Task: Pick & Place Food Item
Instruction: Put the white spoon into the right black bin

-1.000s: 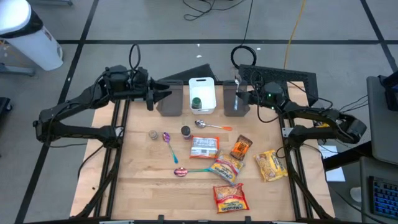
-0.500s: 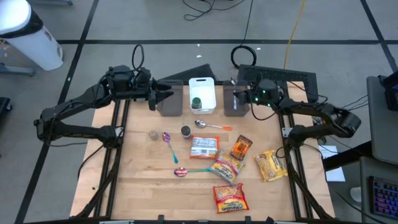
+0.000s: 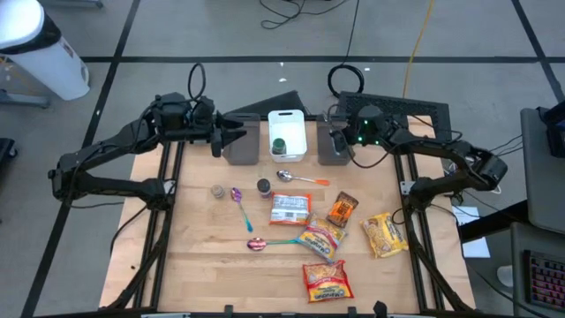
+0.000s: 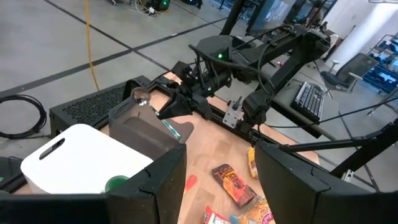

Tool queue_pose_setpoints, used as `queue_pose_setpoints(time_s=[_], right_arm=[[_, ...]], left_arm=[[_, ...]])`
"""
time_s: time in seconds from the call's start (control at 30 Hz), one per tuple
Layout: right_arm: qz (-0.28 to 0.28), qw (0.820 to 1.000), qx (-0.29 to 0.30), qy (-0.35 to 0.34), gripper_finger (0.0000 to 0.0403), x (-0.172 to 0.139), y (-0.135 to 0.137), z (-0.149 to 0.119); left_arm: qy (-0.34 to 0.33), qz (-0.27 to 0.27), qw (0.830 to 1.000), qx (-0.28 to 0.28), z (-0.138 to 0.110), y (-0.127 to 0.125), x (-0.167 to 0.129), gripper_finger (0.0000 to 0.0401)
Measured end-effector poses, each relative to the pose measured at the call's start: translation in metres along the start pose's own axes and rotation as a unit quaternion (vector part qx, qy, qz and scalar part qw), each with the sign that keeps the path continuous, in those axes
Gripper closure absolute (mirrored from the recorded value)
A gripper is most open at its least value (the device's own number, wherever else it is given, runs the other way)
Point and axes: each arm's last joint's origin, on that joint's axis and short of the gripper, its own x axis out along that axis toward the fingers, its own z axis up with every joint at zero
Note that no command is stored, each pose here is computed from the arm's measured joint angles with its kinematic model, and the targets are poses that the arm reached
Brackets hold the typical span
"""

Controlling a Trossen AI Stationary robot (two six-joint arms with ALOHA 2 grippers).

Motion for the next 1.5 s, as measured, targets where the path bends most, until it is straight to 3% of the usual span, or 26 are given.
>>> queue_pose_setpoints(time_s=[0.73, 0.97, 1.13, 1.5], right_arm=[[-0.035, 0.997, -0.005, 0.066, 0.0395, 0.005, -0.016, -0.012], [-0.040, 0.994, -0.039, 0.093, 0.0395, 0.017, -0.014, 0.004], [-0.049, 0.985, -0.067, 0.149, 0.0395, 0.030, -0.014, 0.015], [-0.063, 0.979, -0.064, 0.182, 0.0396, 0.041, -0.017, 0.017]], left_arm=[[-0.003, 0.009, 1.000, 0.005, 0.000, 0.001, 0.000, 0.0201], [-0.004, 0.010, 1.000, 0.000, 0.000, 0.001, 0.000, 0.0201], [-0.004, 0.010, 1.000, 0.000, 0.000, 0.001, 0.000, 0.0201], [0.008, 0.014, 1.000, -0.003, -0.002, 0.001, 0.000, 0.0201]])
